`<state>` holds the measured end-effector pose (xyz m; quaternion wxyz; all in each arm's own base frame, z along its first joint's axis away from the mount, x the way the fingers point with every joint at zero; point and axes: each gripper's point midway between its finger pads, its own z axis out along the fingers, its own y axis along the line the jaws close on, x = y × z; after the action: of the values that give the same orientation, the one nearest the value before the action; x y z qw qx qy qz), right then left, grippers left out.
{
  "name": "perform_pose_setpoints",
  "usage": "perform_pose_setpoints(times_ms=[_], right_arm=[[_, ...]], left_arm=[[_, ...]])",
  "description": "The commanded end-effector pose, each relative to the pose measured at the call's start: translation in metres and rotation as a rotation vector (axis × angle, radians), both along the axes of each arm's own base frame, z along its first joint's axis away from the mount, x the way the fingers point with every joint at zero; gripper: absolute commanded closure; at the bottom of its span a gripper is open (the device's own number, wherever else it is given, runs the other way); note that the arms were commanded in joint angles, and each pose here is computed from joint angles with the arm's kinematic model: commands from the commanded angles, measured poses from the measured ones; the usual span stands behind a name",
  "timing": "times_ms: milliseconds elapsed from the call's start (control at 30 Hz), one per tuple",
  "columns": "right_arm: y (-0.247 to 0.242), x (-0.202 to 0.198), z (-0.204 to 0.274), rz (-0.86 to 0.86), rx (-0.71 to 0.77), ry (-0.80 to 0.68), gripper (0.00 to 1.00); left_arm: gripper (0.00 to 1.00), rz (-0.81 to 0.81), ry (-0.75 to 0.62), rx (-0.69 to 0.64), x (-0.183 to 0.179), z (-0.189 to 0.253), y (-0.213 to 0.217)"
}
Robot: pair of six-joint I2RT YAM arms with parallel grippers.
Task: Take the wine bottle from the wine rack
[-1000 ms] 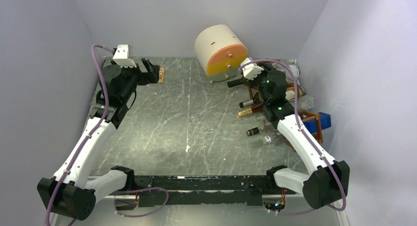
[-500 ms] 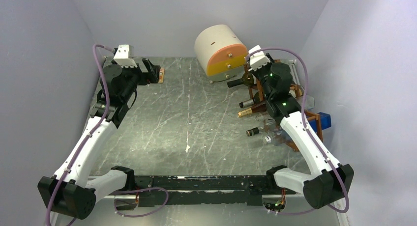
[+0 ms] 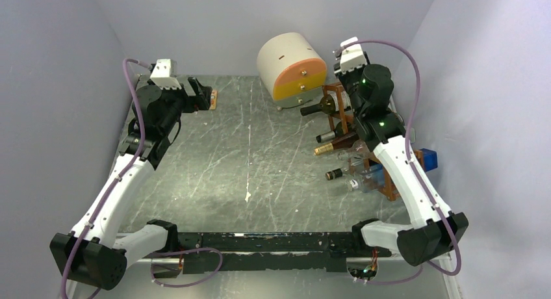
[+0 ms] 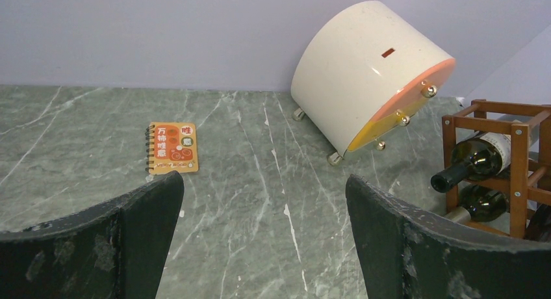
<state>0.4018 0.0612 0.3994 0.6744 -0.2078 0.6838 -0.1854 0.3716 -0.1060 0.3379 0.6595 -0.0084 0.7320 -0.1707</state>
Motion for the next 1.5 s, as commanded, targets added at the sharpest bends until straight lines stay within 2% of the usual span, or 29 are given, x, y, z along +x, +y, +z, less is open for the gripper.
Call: perform_pose_setpoints(times_ms=[0, 100, 267, 433, 567, 833, 1100, 1467], right_arm=[[-0.013, -0.017, 0.111, -0.039, 0.091, -0.274, 1.0], [0.0, -0.016, 0.123, 0.011, 0.096, -0.273, 1.0], [0.059, -0.026, 0.13, 0.163, 0.049, -0.28, 1.0], [0.119, -0.033, 0.125, 0.266, 0.086, -0.258, 1.0], [0.167, -0.032, 0.113, 0.369, 0.178, -0.237, 1.0], [0.261, -0.011, 0.085, 0.569, 0.512, -0.204, 1.0], [0.312, 0.034, 0.05, 0.6, 0.703, -0.24, 1.0], [0.351, 0.09, -0.02, 0.534, 0.693, -0.234, 1.0]], left_arm=[[0.02, 0.006, -0.018, 0.007, 0.0, 0.007, 0.001], [0.02, 0.011, -0.019, 0.008, 0.0, 0.007, 0.002], [0.02, 0.031, -0.011, 0.014, 0.001, 0.006, 0.005], [0.02, 0.059, -0.002, 0.019, 0.002, 0.005, 0.01], [0.02, 0.1, 0.004, 0.02, 0.002, 0.005, 0.017], [0.02, 0.258, -0.038, 0.002, -0.009, 0.017, 0.049], [0.02, 0.36, -0.096, -0.038, -0.026, 0.03, 0.071], [0.02, 0.36, -0.102, -0.044, -0.027, 0.032, 0.071]])
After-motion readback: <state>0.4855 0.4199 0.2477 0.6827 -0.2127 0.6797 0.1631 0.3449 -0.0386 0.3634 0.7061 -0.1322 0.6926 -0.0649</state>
